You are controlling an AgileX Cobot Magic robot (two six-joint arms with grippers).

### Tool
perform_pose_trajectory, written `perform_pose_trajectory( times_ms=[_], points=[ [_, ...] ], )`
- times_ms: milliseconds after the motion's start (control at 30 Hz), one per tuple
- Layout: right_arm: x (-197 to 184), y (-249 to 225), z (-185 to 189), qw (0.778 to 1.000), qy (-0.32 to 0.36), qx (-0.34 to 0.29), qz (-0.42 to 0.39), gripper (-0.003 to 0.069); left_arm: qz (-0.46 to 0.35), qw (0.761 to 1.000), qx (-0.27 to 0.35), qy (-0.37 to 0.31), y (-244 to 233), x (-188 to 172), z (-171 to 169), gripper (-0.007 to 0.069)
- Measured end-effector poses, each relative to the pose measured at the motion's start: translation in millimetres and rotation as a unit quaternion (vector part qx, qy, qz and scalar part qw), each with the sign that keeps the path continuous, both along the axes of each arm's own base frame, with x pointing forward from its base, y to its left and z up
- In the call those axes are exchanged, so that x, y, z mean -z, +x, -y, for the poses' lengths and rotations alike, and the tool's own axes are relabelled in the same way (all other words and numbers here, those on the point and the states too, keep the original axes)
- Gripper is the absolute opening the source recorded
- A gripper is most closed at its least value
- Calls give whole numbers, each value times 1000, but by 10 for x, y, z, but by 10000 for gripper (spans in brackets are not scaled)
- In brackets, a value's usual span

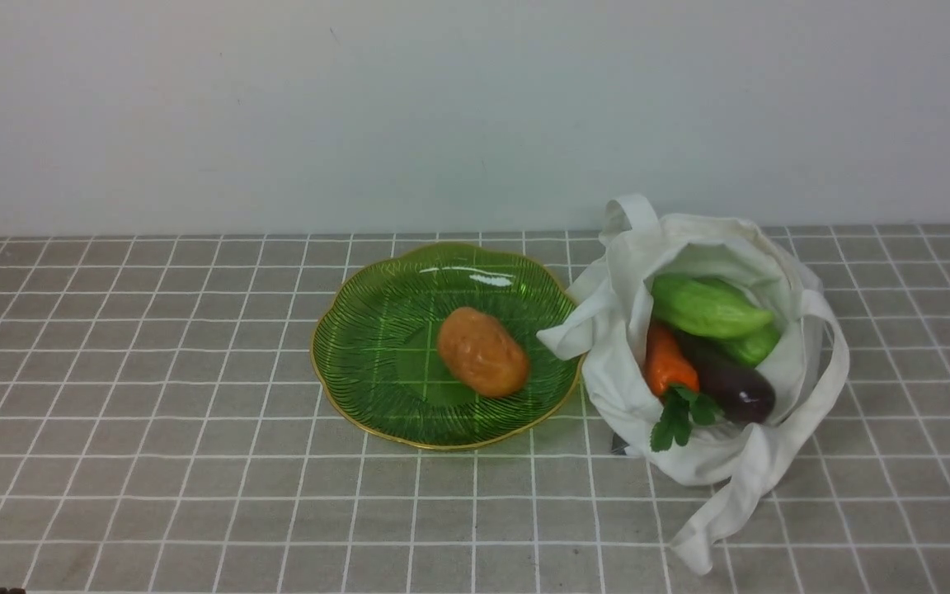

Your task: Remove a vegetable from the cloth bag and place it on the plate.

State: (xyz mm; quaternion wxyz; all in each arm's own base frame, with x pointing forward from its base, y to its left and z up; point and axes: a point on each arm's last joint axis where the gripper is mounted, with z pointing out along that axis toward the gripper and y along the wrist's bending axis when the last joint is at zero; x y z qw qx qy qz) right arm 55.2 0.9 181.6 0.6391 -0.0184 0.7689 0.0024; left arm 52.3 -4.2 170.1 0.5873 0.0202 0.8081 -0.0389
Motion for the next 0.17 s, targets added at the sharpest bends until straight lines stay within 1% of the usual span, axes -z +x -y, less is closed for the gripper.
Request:
perform_pose_trajectory(
  times_ms=[167],
  points=[
    [0,0,0,1000,0,0,0,-15,0,1000,0,0,0,0,0,-5]
  ],
)
